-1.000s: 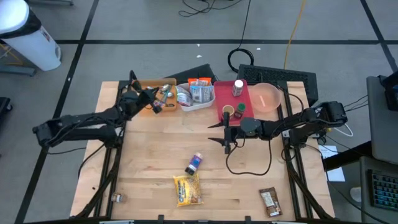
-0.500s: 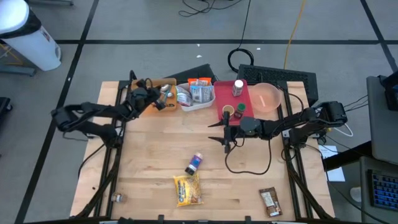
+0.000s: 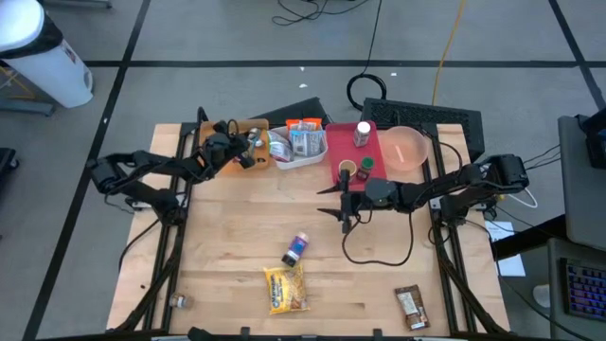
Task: Pick & Place Food Item
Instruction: Put the purple spoon into the orange bin, then put the purple seasoning bottle into the pink bin
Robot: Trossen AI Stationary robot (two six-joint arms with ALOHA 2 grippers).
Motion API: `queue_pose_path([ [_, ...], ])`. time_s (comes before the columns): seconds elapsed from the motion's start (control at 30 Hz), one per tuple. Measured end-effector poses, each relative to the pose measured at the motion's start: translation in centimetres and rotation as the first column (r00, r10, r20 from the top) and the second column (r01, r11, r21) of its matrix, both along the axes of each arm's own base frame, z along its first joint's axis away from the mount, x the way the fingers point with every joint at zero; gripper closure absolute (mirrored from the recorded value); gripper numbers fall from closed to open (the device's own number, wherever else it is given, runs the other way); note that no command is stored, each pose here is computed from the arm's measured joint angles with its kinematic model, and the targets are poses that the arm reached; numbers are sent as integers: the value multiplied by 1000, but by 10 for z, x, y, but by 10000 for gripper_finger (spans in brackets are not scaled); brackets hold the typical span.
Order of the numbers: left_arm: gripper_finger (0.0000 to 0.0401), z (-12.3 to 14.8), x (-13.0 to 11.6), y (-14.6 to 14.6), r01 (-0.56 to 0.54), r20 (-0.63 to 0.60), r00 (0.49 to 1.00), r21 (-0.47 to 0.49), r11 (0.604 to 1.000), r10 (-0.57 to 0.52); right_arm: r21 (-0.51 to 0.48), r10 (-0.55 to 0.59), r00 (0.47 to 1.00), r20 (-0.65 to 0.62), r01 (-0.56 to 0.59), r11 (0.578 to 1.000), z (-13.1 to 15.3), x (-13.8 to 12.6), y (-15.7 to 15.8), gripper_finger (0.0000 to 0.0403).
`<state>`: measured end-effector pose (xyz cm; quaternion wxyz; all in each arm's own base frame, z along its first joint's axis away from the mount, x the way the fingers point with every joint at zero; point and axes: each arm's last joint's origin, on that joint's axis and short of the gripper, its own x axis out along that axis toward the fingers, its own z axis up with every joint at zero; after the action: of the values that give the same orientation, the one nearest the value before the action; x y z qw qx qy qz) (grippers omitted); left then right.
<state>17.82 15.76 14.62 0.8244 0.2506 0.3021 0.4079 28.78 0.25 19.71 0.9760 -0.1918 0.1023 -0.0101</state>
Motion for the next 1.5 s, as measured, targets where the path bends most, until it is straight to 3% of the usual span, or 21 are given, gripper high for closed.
queue_pose_path([
  [0.37,353,-2,0,-1,29,46,999,-52,998,-27,-1,-1,1000,-23,1,1000,-2,0,0,192],
  [0.63,295,-5,0,-2,21,60,998,-87,996,-15,-1,-1,1000,-23,1,1000,-2,0,0,195],
  [0.83,244,1,2,-5,37,157,987,-123,992,-18,-1,-1,1000,-23,1,1000,-2,0,0,195],
  [1.03,211,28,4,-20,92,314,948,-84,992,-61,-1,-2,1000,-23,2,1000,-2,0,0,195],
  [1.23,197,70,-1,-47,184,515,841,12,983,-164,-1,-2,999,-33,2,1000,-3,-1,0,197],
  [1.4,208,104,-14,-76,293,736,639,36,955,-224,-2,-2,997,-78,2,1000,-7,-2,0,195],
  [1.5,219,118,-24,-92,396,812,521,45,917,-264,-3,-2,994,-111,2,1000,-10,-3,0,196],
])
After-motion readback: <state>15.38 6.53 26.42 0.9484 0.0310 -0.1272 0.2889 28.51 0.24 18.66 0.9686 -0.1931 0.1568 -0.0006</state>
